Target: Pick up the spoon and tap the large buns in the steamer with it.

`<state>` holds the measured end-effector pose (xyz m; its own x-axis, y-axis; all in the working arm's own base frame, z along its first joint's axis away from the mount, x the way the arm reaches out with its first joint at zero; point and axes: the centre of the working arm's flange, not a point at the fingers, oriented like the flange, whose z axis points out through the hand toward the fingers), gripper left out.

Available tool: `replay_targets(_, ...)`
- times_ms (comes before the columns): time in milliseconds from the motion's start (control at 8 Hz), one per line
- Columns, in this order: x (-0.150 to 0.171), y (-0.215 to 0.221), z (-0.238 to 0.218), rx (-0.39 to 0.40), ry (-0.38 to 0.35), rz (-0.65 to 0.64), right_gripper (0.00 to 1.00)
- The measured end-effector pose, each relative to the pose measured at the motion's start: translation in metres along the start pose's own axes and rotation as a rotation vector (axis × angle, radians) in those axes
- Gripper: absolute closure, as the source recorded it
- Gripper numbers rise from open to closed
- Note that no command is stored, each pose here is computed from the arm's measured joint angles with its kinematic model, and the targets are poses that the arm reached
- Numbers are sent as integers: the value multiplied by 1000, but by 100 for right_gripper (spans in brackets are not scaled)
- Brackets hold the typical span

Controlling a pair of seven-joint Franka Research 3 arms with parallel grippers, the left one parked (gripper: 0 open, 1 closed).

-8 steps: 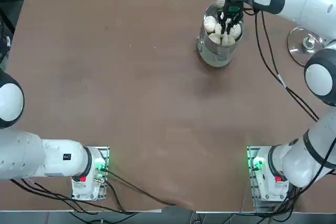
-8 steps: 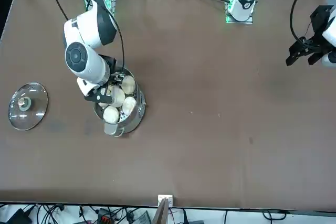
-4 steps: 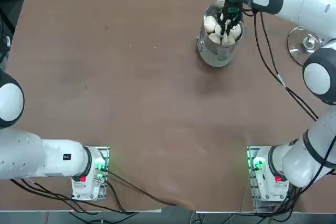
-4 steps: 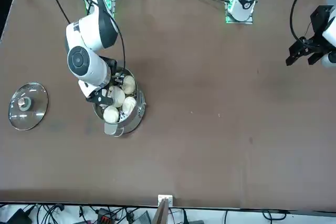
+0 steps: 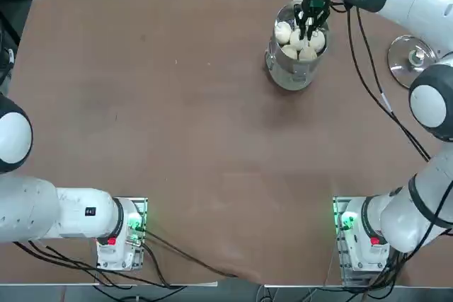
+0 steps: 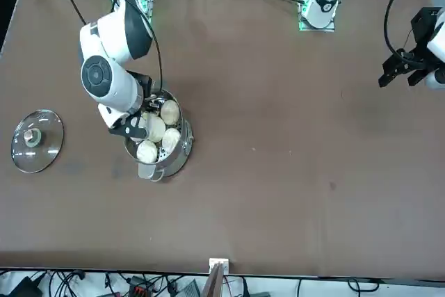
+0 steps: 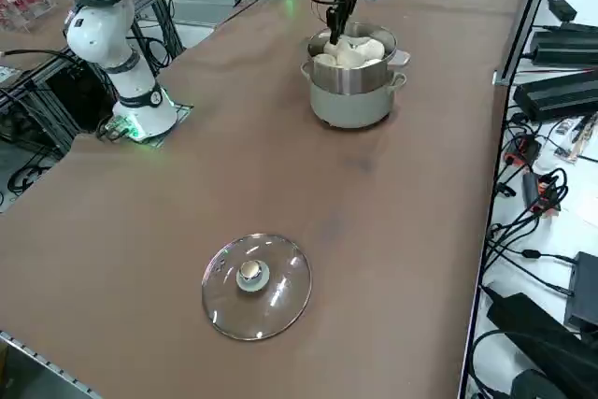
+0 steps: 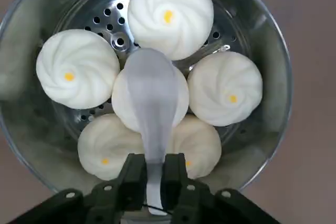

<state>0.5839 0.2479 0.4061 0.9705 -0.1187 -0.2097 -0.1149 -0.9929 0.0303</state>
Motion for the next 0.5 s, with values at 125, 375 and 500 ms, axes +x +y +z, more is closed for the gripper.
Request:
replay_targets(125, 1, 0, 6, -5, -9, 2, 83)
replay_targets(375, 6, -2, 22, -19, -32, 4, 83)
replay_targets(500, 7, -2, 27, -23, -38, 5, 83)
